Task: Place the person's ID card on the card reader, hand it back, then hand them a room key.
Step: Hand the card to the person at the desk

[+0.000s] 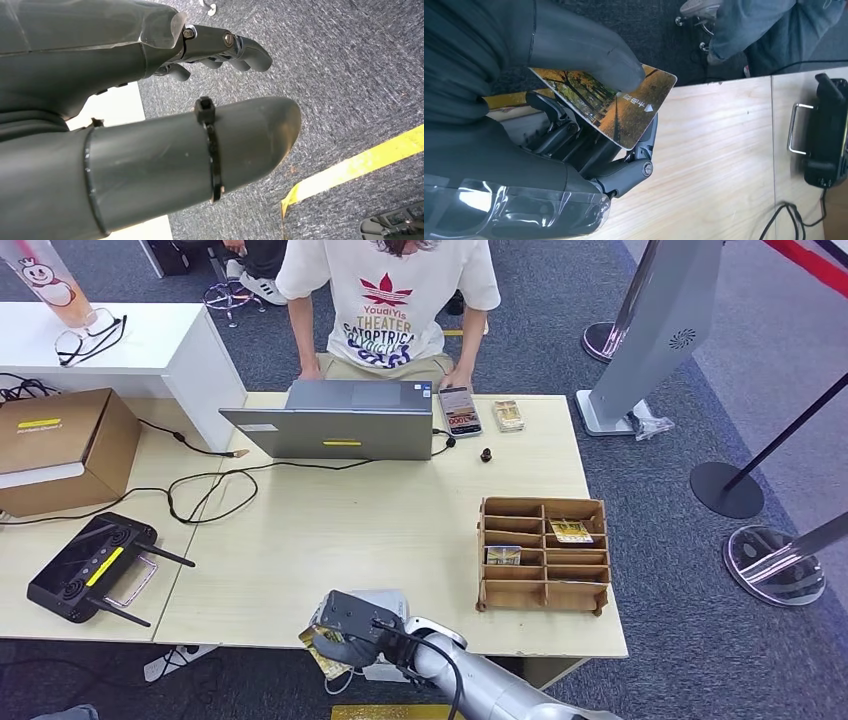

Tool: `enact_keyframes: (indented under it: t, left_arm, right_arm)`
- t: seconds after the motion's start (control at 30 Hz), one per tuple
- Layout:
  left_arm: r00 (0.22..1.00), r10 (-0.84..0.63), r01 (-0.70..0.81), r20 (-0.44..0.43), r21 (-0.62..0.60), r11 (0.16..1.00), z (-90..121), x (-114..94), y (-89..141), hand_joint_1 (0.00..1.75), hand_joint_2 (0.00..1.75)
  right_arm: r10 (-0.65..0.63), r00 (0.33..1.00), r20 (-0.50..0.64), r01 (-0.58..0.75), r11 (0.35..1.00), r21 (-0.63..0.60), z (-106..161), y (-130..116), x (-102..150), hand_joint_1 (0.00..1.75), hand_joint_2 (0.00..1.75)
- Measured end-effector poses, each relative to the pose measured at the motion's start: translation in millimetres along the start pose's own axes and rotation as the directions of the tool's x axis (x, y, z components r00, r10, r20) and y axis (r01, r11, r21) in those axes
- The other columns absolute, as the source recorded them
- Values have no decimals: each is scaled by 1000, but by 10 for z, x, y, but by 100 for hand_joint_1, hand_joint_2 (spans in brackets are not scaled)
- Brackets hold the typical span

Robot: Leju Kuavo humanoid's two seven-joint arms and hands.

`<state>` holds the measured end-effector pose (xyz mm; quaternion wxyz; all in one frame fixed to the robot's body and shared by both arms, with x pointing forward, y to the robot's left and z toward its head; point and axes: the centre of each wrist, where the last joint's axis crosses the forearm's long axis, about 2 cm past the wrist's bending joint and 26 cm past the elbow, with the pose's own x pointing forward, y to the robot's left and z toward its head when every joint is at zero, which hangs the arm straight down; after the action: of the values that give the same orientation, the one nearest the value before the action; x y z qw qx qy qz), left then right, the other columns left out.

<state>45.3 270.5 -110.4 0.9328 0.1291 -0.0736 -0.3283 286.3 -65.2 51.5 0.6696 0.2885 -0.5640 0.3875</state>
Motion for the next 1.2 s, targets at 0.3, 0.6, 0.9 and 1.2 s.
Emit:
enact_keyframes:
  t: [0.3,0.6,0.9,1.2]
  left_arm:
    - [1000,0,0,-3,0,1000,-1,6,4,0,0]
    - [1000,-3,3,-8,-1,1000,-1,10,5,0,0]
    - [1000,-16,16,-5,1,1000,1,15,1,0,0]
    - [1000,-22,22,-5,1,1000,3,20,-5,0,0]
  right_arm:
    - [7,1000,-14,-7,1000,15,-25,54,-1,175,175]
    - [12,1000,-26,-12,1000,5,-17,32,-15,175,175]
    - [16,1000,-25,-16,999,-28,-1,-5,-29,175,175]
    - [16,1000,-12,-16,999,-47,11,-57,-23,175,175]
